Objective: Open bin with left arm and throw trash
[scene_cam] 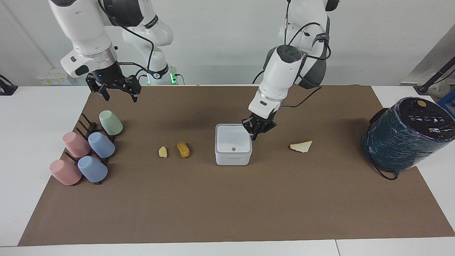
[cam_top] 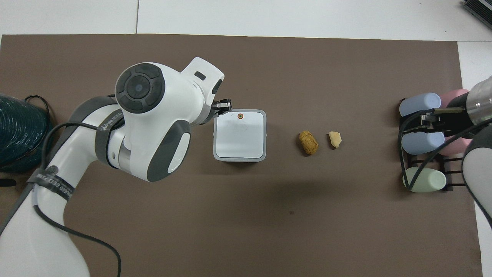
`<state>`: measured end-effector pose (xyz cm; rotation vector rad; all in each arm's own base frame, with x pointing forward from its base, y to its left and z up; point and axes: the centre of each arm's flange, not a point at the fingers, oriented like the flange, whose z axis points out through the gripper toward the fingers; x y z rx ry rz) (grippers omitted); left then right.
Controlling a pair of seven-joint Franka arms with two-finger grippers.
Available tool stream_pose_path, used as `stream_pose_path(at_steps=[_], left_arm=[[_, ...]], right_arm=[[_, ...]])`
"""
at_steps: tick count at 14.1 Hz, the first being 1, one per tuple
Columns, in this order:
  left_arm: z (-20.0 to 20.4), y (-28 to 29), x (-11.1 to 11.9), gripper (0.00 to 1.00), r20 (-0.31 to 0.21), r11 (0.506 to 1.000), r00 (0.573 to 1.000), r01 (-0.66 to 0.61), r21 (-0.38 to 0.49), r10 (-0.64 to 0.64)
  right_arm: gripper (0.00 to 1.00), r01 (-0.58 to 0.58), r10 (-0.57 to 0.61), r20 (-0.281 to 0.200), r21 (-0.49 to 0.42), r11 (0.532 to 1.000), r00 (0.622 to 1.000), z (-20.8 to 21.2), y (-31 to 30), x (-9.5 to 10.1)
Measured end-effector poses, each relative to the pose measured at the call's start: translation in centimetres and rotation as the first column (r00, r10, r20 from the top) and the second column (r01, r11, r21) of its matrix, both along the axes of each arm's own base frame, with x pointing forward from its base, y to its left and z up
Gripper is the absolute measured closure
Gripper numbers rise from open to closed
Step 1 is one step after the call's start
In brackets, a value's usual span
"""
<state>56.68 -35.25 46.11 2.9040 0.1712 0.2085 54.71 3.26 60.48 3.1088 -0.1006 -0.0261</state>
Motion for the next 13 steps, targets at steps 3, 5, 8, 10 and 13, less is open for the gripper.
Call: stream_pose_path(at_steps=[3, 5, 8, 10, 13], left_arm=[[-3.2, -2.3, -0.1, 0.99, -0.002, 1.0, 1.0, -0.002, -0.002, 0.002], [-4.6, -3.6, -0.5, 0.99, -0.009, 1.0, 1.0, 0.008, 0.002, -0.008], [-4.7, -4.2, -0.8, 0.99, -0.007, 1.0, 1.0, 0.017, 0.001, -0.017], [-4.6, -4.3, -0.9, 0.99, -0.007, 1.0, 1.0, 0.019, 0.002, -0.019], [-3.4, -4.0, -0.8, 0.99, -0.061, 0.999, 0.998, 0.024, 0.033, -0.022]], right_arm=[[0.0, 0.001, -0.001, 0.0, 0.0, 1.0, 1.0, 0.0, 0.0, 0.0], [0.0, 0.001, -0.001, 0.0, 0.0, 1.0, 1.0, 0.0, 0.0, 0.0], [0.0, 0.001, -0.001, 0.0, 0.0, 1.0, 1.0, 0.0, 0.0, 0.0], [0.0, 0.001, -0.001, 0.0, 0.0, 1.0, 1.0, 0.0, 0.0, 0.0], [0.0, 0.001, -0.001, 0.0, 0.0, 1.0, 1.0, 0.0, 0.0, 0.0]])
